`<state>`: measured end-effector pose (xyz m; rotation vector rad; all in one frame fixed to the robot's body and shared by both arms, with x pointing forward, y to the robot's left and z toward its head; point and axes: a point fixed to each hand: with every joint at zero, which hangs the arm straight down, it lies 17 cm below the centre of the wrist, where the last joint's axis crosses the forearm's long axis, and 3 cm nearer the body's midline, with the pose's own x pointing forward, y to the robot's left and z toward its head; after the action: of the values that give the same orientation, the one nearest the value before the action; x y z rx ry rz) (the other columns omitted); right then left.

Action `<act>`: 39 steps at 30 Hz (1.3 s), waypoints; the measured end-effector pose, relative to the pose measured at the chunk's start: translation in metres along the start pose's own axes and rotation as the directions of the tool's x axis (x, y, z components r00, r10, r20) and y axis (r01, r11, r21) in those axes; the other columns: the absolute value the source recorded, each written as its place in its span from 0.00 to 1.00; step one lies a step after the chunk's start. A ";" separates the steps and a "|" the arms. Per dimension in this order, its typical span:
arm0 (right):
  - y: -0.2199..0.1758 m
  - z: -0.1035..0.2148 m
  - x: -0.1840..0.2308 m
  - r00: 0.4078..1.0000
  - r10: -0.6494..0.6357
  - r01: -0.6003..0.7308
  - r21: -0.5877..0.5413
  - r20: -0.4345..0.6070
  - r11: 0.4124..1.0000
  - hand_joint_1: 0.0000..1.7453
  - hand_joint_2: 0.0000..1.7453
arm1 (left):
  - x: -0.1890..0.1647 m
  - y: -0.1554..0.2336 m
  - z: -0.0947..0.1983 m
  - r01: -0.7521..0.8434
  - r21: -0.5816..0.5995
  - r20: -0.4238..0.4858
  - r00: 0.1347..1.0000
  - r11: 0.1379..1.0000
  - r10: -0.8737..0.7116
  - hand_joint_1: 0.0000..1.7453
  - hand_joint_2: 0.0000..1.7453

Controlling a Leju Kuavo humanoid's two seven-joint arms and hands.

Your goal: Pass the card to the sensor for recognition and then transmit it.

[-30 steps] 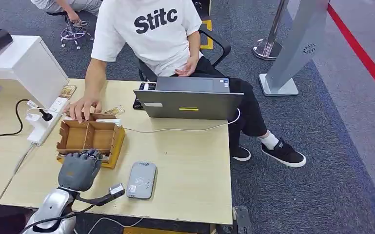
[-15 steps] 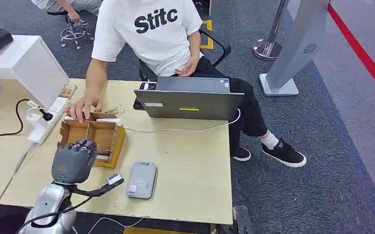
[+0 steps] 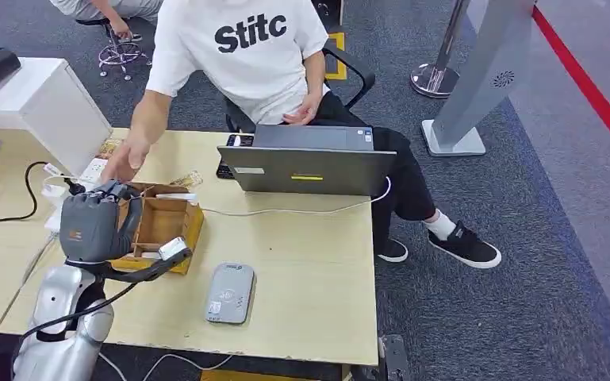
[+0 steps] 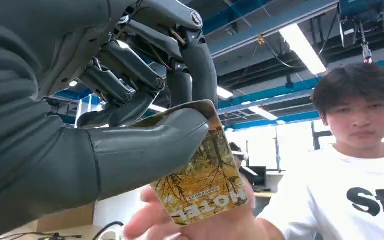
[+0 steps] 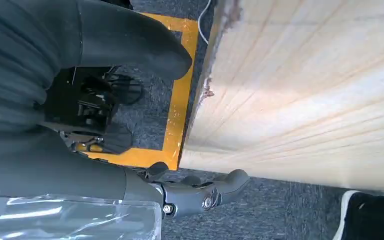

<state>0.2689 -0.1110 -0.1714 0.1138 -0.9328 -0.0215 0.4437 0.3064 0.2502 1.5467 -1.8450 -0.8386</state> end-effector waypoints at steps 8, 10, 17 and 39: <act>0.000 0.000 0.001 1.000 -0.001 0.001 0.002 0.004 1.000 0.00 1.00 | -0.001 0.003 -0.001 0.002 0.013 -0.006 1.000 1.000 -0.002 1.00 1.00; 0.001 0.000 0.001 1.000 -0.004 0.004 0.006 0.008 1.000 0.00 1.00 | -0.002 0.003 0.000 0.002 0.012 -0.008 1.000 1.000 -0.002 1.00 1.00; 0.004 0.002 0.002 0.999 -0.053 0.053 0.020 0.012 0.998 0.00 1.00 | -0.002 0.020 0.010 -0.043 0.073 -0.028 0.999 0.996 0.045 0.00 1.00; -0.028 0.021 -0.019 0.936 -0.348 0.351 -0.095 0.043 0.932 0.00 1.00 | -0.078 0.143 0.186 -0.777 0.617 0.022 0.176 0.126 0.984 0.00 1.00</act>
<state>0.2412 -0.1396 -0.1774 0.1852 -0.9252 -0.4020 0.2243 0.4199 0.2408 0.3449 -2.2231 0.6220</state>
